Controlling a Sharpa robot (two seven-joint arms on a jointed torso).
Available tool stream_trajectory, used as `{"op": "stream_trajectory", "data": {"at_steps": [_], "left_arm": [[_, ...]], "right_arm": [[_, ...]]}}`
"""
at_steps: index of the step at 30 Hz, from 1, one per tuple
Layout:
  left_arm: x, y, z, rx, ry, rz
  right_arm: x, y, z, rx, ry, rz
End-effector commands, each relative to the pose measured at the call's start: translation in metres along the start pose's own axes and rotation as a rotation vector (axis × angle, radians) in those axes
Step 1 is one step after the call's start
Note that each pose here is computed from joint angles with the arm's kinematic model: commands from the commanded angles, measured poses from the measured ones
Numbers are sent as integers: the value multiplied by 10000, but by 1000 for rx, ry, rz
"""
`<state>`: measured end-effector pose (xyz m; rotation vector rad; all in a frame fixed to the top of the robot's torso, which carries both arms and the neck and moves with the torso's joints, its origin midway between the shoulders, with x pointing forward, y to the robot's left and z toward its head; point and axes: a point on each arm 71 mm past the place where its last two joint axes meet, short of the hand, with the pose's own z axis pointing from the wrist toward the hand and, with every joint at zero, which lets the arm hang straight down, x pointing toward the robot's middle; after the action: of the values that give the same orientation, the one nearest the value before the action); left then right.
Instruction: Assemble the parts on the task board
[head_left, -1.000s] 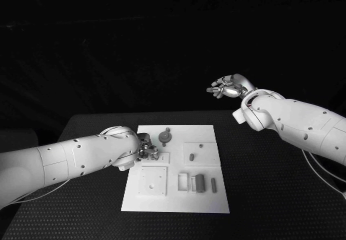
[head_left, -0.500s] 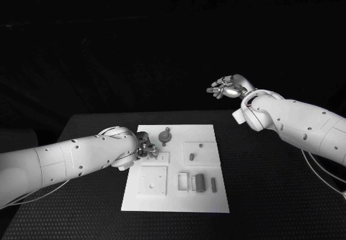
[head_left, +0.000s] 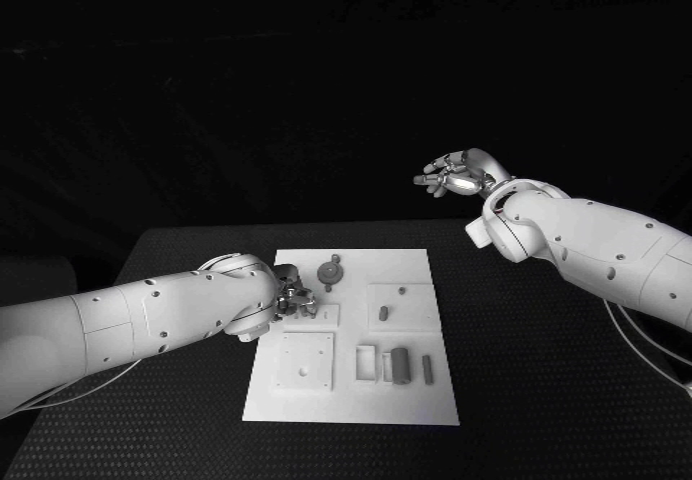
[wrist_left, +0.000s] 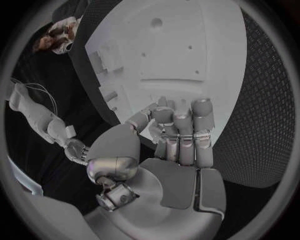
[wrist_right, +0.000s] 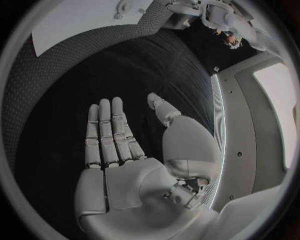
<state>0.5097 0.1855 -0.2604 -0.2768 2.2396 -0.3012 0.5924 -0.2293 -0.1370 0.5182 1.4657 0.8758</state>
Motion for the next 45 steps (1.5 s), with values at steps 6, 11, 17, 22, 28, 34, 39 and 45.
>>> {"op": "stream_trajectory", "data": {"at_steps": [6, 11, 17, 22, 28, 34, 39, 45], "left_arm": [[24, -22, 2, 7, 22, 9], [28, -21, 6, 4, 29, 19], [31, -16, 15, 0, 28, 25], [30, -11, 18, -5, 26, 36], [33, -10, 19, -10, 29, 46], [44, -32, 24, -7, 39, 62], [50, -56, 28, -6, 38, 82], [61, -78, 31, -4, 44, 105]], "right_arm": [[14, 10, 0, -12, 14, 4], [15, 11, 0, -12, 15, 5], [19, 14, 0, -12, 17, 5], [21, 14, 0, -12, 18, 6], [22, 14, -1, -12, 21, 7], [20, 12, -3, -12, 22, 7], [21, 12, -3, -11, 23, 7], [25, 11, -1, -11, 26, 8]]}}
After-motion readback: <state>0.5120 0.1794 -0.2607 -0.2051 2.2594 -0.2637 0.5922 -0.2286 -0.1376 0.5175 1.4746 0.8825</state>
